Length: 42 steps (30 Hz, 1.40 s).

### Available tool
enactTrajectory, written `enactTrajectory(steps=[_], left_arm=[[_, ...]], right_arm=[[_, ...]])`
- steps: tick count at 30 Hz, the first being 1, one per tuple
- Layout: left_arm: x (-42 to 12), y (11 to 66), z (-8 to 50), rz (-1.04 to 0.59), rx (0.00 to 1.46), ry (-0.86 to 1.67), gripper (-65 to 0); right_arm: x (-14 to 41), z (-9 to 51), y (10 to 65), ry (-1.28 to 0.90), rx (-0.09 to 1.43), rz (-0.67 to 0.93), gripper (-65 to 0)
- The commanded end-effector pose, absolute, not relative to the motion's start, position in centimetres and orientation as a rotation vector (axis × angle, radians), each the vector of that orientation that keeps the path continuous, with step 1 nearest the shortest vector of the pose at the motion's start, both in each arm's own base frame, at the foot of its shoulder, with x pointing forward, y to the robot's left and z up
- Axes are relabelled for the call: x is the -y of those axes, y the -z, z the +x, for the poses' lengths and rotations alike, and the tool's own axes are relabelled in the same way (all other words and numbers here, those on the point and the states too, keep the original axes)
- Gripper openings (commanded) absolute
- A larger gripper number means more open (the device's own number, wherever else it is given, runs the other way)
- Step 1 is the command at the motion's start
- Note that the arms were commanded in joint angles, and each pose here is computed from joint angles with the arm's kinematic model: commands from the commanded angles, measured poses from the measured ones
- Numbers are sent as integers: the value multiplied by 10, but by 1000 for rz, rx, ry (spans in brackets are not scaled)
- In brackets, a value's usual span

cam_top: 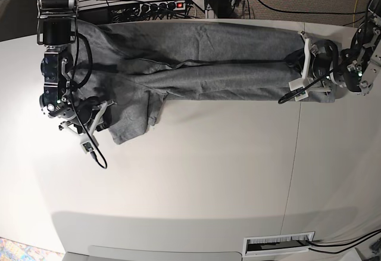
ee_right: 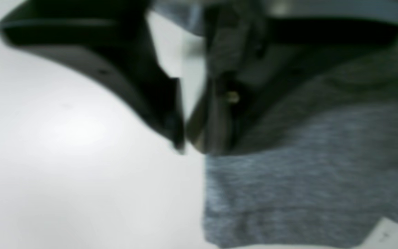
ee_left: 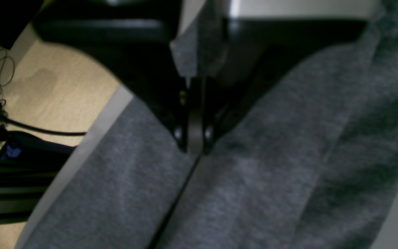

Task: Fold the T-shirt properly
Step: 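Grasp both ends of the long folded strip with both grippers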

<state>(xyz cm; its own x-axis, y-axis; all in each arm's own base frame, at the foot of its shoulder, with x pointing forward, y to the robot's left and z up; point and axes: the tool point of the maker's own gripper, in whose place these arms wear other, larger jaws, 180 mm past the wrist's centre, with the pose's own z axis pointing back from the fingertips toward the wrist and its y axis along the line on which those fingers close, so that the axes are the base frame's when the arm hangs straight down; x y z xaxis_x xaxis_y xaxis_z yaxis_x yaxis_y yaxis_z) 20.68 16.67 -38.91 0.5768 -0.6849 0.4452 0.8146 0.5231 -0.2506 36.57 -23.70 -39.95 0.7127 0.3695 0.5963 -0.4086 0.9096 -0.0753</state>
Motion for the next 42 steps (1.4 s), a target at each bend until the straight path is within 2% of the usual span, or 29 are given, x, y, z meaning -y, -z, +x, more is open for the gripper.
enactTrajectory(steps=[1, 2, 8, 12, 18, 25, 32, 35, 39, 42], left_arm=[[-170, 379, 216, -454, 343, 919, -650], [-170, 379, 216, -454, 343, 919, -650], [-170, 379, 216, -454, 343, 919, -650], [-170, 379, 216, -453, 343, 919, -650], [-170, 380, 216, -450, 342, 920, -650], [-174, 381, 218, -427, 344, 932, -650], [-173, 381, 218, -427, 344, 932, -650], [-173, 381, 218, -429, 348, 931, -650], [-170, 380, 220, -440, 366, 928, -650], [-164, 380, 220, -454, 374, 925, -650]], right_arm=[[243, 367, 396, -430, 626, 48, -628], [240, 366, 396, -422, 628, 67, -650], [231, 365, 386, -423, 616, 104, -650], [211, 370, 356, -474, 667, 125, -650], [193, 360, 314, -593, 698, 73, -650], [175, 295, 340, -671, 602, 87, -650], [165, 228, 349, -762, 540, 33, -650], [173, 228, 335, -763, 616, -36, -650], [195, 258, 303, -715, 779, -127, -650], [204, 280, 288, -687, 847, -157, -650]])
